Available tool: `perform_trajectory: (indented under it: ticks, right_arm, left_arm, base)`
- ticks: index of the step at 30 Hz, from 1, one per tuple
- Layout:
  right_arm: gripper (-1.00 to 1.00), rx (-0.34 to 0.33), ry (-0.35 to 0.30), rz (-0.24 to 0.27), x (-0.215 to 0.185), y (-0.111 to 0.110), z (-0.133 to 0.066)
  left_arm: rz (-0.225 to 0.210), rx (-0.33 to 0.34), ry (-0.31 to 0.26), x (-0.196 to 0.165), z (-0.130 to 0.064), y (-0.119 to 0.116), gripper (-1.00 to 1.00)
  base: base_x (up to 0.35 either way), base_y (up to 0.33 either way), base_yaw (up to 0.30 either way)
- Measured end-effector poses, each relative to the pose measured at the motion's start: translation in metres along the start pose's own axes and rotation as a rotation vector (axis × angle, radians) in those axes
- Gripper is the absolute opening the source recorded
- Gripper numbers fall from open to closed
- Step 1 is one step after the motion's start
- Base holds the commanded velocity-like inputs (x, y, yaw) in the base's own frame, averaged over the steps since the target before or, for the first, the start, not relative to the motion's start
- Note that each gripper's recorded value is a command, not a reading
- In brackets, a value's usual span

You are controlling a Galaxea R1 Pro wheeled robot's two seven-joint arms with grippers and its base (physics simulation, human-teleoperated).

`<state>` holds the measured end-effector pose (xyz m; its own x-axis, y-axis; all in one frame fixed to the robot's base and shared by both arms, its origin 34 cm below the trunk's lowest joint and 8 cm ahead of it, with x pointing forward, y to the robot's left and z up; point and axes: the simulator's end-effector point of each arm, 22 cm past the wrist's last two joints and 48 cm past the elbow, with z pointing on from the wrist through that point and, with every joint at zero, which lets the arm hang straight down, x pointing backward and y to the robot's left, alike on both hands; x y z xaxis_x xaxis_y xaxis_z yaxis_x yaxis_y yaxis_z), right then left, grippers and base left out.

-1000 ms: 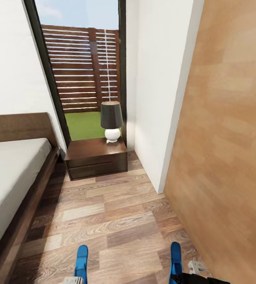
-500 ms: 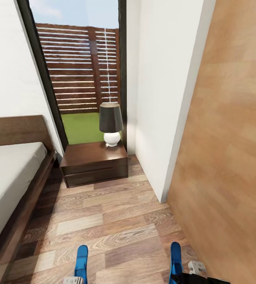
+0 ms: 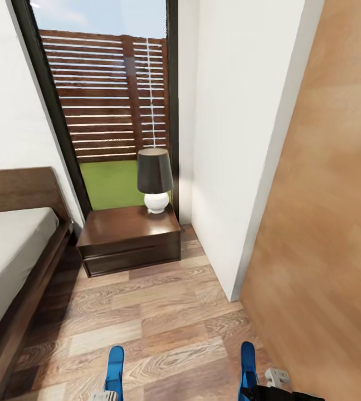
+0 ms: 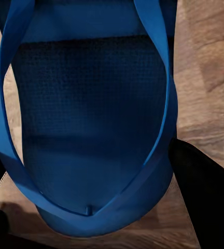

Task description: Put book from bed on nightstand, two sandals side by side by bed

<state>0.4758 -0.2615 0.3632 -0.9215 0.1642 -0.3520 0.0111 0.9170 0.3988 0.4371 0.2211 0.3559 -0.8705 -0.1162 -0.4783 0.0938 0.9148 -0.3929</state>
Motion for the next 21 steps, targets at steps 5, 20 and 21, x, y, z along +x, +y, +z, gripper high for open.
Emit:
perform_trajectory:
  ticks: [5, 20, 21]
  right_arm:
    - [-1.0, 0.0, 0.0, -0.001, 0.0, -0.0001, 0.0]
    - [-1.0, -0.001, 0.003, 0.0, 0.0013, -0.0004, 0.0004]
    - [-1.0, -0.001, 0.003, 0.0, 0.0014, -0.0004, 0.0004]
  left_arm:
    - [0.0, 0.0, 0.001, 0.0002, 0.0, 0.0, -1.0]
    - [-0.001, 0.0, 0.003, 0.0013, 0.0003, 0.0003, -1.0]
    - [-0.001, 0.0, 0.003, 0.0014, 0.0003, 0.0003, -1.0]
  base:
    - [0.321, 0.0, 0.05]
    - [0.321, 0.0, 0.082]
    - [0.32, 0.0, 0.001]
